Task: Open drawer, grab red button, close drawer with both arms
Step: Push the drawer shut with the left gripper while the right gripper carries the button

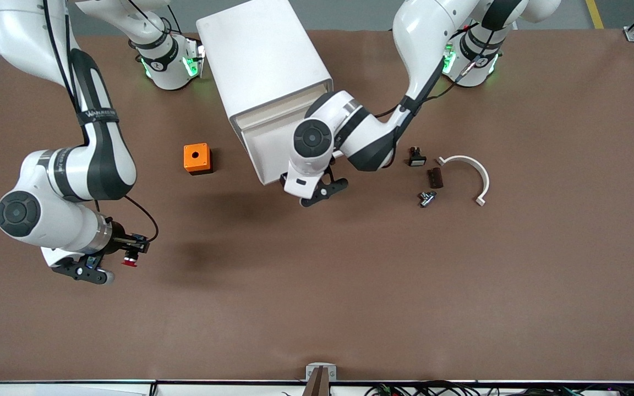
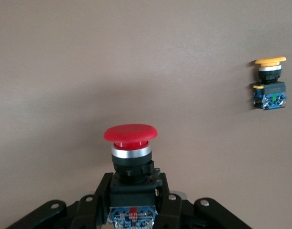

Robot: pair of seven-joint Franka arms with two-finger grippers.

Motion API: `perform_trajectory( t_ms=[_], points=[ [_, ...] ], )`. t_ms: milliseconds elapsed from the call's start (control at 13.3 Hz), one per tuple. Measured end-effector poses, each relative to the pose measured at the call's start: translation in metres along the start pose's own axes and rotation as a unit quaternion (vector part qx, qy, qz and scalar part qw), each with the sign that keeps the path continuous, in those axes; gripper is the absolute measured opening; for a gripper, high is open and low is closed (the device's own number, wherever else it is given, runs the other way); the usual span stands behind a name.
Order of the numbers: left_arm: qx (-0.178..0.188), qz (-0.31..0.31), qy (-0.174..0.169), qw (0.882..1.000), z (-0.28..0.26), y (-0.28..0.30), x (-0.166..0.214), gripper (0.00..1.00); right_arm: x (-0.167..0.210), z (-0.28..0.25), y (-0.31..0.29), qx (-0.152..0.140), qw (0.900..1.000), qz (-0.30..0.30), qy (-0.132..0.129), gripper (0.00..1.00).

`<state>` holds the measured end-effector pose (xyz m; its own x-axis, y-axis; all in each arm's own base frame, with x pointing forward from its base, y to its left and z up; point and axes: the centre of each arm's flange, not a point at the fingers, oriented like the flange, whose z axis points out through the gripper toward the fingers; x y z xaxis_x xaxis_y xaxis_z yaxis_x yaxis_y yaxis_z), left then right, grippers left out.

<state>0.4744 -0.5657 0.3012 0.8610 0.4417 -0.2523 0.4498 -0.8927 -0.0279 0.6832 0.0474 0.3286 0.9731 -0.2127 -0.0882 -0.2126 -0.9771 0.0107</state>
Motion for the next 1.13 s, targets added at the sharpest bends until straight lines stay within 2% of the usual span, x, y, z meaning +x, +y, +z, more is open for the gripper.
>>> perform_trajectory(
  t_ms=[226, 528, 678, 905, 1055, 1131],
  points=[
    [0.011, -0.011, -0.02, 1.0, 0.011, 0.005, -0.037, 1.0, 0.021, 0.046, 0.052, 0.011, 0.999, -0.041, -0.005, 0.41],
    [0.024, -0.032, -0.043, 0.998, 0.025, 0.006, -0.072, 1.0, 0.035, 0.08, 0.086, 0.011, 0.999, -0.037, 0.007, 0.41],
    [0.026, -0.037, -0.067, 0.997, 0.03, 0.007, -0.083, 1.0, 0.04, 0.091, 0.095, 0.01, 0.999, -0.035, 0.014, 0.41],
    [0.024, -0.051, -0.101, 0.993, 0.033, 0.007, -0.089, 1.0, 0.044, 0.104, 0.102, 0.009, 0.999, -0.032, 0.025, 0.41],
    [0.019, -0.058, -0.096, 0.994, 0.027, 0.006, -0.076, 1.0, 0.045, 0.111, 0.102, 0.009, 0.999, -0.033, 0.028, 0.41],
    [0.014, -0.063, -0.081, 0.995, 0.02, 0.004, -0.056, 1.0, 0.046, 0.113, 0.101, 0.009, 0.999, -0.033, 0.028, 0.41]
  ],
)
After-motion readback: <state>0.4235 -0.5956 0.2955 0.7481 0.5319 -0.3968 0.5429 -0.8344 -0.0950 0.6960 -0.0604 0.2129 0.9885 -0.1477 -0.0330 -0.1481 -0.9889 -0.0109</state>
